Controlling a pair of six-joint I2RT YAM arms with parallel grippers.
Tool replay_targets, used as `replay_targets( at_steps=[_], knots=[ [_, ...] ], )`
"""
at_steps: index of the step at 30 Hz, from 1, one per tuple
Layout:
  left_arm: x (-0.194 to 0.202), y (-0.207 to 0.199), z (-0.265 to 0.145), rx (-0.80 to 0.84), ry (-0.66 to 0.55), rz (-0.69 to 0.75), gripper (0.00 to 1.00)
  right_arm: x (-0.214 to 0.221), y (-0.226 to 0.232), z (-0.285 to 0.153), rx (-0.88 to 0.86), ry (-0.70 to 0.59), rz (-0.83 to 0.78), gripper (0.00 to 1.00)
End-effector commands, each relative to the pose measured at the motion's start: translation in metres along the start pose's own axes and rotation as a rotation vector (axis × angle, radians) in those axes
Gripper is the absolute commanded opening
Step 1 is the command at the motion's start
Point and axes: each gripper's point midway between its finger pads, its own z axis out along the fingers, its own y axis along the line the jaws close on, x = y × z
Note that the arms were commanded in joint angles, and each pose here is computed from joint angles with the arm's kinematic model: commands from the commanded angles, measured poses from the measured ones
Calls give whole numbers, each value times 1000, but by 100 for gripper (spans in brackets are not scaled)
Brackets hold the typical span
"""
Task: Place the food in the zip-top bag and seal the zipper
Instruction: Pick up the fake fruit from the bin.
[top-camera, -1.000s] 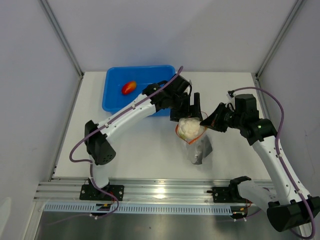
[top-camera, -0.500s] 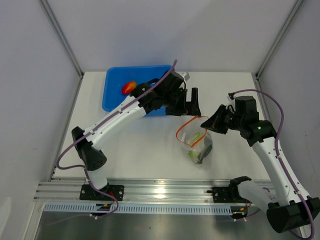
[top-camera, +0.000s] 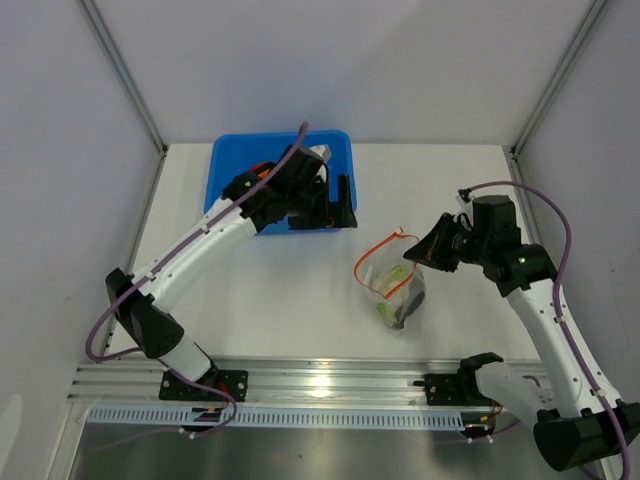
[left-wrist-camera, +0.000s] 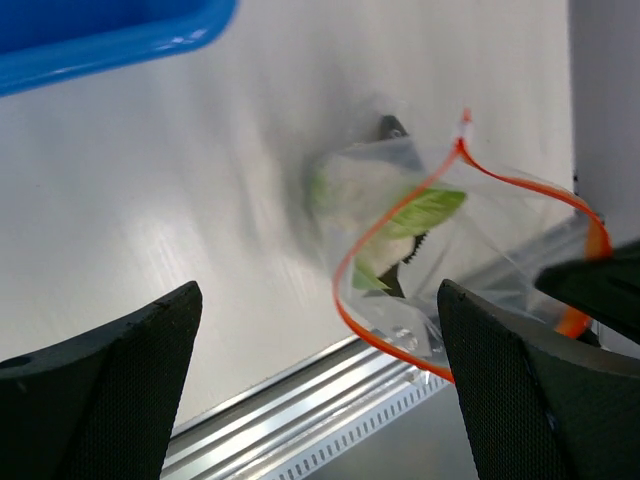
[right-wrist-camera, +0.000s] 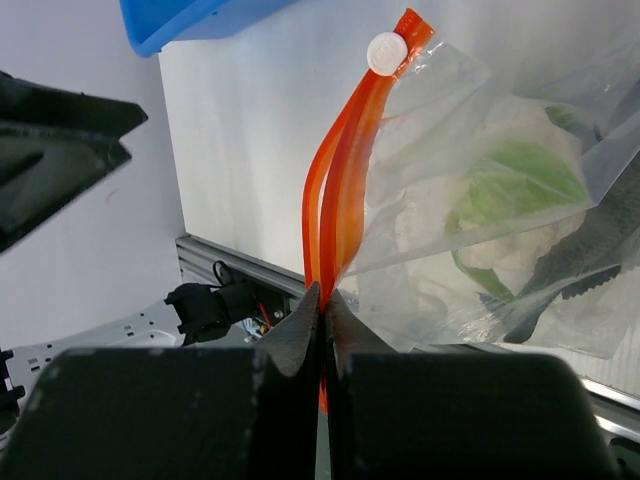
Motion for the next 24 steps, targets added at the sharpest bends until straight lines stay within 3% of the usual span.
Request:
replay_targets(
  at_steps=[1, 9, 14, 24],
  knots=[
    [-25, 23, -19, -40, -105, -29, 99, 1, 0, -5, -9, -16, -23, 0],
    [-64, 105, -11, -194, -166, -169, 99, 4, -6, 8, 8, 35, 3, 0],
    [-81, 133, 3, -212, -177, -216, 100, -4, -8, 19, 32, 57, 10, 0],
    [-125, 196, 50, -180, -212, -547, 100, -25, -26, 47, 119, 106, 19, 0]
  ],
)
